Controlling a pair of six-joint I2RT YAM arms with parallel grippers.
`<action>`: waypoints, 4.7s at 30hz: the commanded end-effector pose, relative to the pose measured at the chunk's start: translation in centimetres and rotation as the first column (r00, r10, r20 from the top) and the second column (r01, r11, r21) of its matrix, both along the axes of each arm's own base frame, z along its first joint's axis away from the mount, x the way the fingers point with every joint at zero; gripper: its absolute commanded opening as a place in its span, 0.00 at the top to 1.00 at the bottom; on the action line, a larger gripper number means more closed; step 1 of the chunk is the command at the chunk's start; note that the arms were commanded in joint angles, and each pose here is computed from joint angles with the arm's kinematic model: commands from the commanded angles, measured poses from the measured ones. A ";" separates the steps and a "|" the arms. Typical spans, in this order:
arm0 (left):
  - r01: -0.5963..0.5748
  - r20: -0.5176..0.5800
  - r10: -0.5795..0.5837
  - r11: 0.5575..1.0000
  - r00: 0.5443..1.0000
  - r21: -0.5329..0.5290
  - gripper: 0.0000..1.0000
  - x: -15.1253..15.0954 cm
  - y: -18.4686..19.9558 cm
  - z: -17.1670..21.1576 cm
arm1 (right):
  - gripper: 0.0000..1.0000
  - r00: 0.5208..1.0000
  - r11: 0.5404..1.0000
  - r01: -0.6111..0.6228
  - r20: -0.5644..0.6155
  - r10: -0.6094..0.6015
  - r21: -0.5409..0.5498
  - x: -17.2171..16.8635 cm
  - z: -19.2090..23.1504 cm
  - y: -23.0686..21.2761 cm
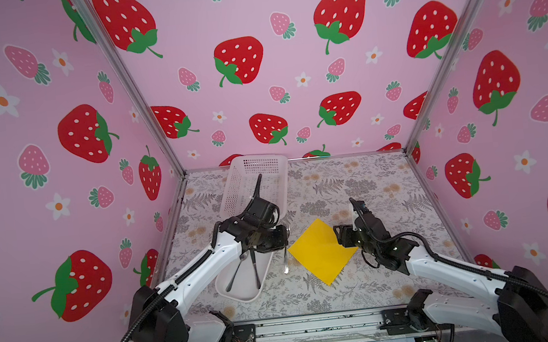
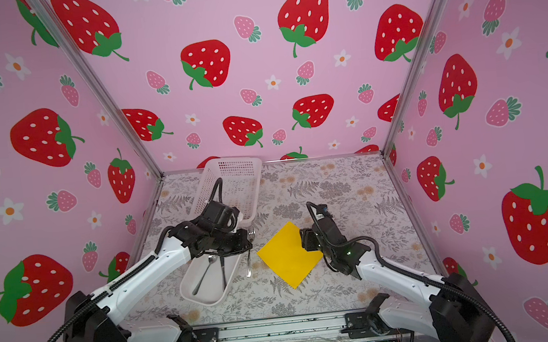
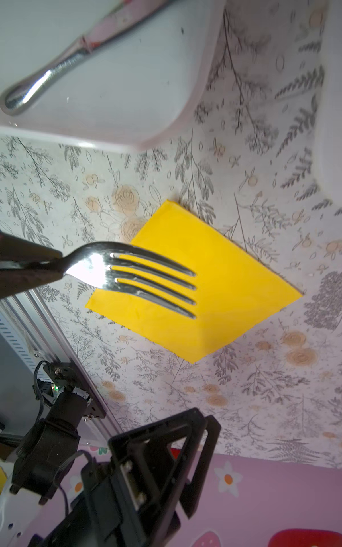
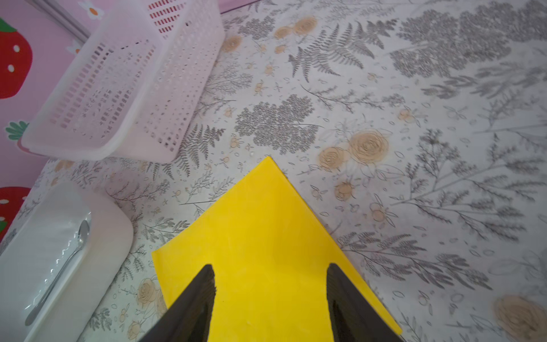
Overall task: Place the utensils on the paper napkin and roll it up
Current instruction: 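Carry the fork over the yellow napkin and lower it with the left gripper, then open the left gripper to release the fork onto the napkin, then move the left gripper over the white tray while the right gripper shifts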
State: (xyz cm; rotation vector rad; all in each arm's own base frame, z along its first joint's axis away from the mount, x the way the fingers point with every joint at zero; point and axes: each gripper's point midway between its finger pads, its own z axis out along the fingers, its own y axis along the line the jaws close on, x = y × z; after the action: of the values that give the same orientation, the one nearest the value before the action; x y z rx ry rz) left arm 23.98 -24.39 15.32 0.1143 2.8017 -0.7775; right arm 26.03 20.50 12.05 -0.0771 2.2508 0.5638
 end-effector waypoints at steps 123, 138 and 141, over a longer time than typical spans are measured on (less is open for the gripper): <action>-0.609 0.114 0.598 0.785 0.793 0.116 0.46 1.8 19.9 -8.3 | 0.35 0.695 0.717 -0.677 0.177 0.697 -0.164 -10.0 5.6 22.2; -0.570 0.023 0.584 0.781 0.811 0.256 0.43 2.0 21.5 -12.2 | 0.35 0.641 0.649 -0.728 0.118 0.759 -0.222 -11.7 2.7 28.2; -0.568 0.033 0.579 0.786 0.815 0.244 0.43 2.4 21.4 -12.0 | 0.35 0.631 0.634 -0.737 0.098 0.770 -0.233 -11.8 2.1 28.4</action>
State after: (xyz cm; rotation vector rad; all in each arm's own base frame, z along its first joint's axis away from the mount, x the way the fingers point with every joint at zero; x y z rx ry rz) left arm 25.59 -3.33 2.87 -0.7170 2.7232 -0.2985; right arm 14.13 48.65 14.38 -1.1502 1.9915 0.7805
